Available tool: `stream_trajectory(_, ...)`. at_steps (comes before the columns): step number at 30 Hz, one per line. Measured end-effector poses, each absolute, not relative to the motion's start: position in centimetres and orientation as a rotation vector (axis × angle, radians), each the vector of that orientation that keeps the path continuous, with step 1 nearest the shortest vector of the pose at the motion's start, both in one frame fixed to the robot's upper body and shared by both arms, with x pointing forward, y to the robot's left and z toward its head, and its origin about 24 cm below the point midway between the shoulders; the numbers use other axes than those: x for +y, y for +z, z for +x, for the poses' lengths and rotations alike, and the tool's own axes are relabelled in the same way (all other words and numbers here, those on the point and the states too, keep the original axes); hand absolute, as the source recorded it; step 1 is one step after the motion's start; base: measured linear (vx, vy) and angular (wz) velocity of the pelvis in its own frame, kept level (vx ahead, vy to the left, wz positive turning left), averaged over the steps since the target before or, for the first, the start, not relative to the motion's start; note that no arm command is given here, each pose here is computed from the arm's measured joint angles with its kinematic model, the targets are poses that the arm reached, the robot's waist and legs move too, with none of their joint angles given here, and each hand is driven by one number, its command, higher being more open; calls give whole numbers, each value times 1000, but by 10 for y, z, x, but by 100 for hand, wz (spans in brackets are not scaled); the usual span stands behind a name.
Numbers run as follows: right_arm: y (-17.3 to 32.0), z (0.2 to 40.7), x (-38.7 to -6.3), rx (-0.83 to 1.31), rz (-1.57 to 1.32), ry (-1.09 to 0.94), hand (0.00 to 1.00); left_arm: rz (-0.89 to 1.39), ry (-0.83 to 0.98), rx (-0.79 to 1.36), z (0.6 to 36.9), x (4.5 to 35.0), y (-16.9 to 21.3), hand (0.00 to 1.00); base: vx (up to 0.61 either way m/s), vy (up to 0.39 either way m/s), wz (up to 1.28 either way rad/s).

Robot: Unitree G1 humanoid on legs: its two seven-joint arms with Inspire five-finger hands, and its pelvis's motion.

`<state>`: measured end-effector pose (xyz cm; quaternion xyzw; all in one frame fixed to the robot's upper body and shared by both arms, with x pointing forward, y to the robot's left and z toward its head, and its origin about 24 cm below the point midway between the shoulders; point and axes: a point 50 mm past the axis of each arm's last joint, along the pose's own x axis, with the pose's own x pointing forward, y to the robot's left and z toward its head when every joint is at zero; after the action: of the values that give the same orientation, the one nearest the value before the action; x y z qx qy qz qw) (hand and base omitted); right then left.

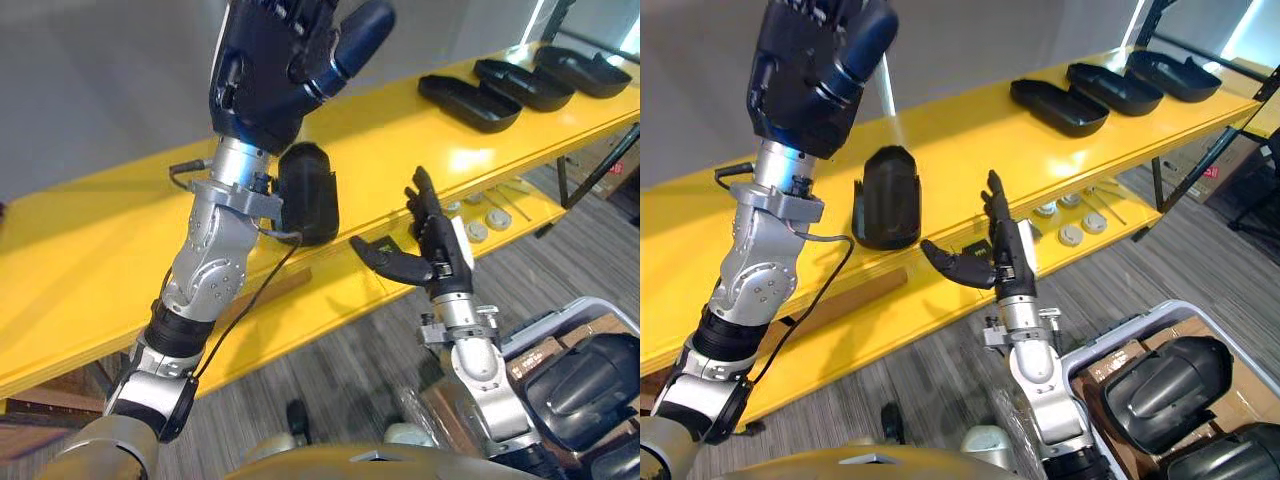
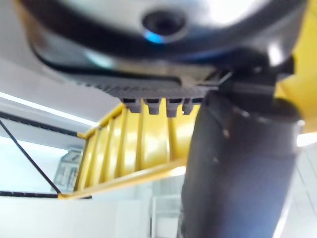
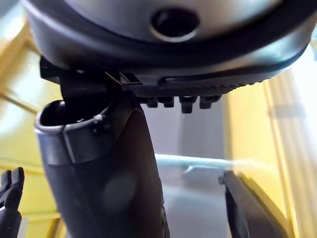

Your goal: Walk over and take three plastic housings, then place them on the shelf

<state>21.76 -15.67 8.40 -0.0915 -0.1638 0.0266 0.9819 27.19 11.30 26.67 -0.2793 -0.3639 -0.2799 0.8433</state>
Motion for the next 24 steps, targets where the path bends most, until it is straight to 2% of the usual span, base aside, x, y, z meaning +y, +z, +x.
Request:
stream_trajectory(6,91,219,-173,-366,-316,46,100,-459,-470,-767,276,142,264,100,-16,-12,12)
stream_trajectory(11,98,221,-185,-384,-421,98,100,-440,-219,-620,259,196,196,100,71,-15,14)
stream_trajectory(14,103,223,-192,-396,-439,77,100,-410,-51,-497,234,214,150,100,63,-10,39)
stream_trajectory(17,107,232,-196,-411,-491,63,100,-351,7,-410,214,216,125,100,13,7,46)
stream_trajectory(24,90,244,-197,-336,-515,74,100,-343,26,-341,196,211,105,100,-29,19,24)
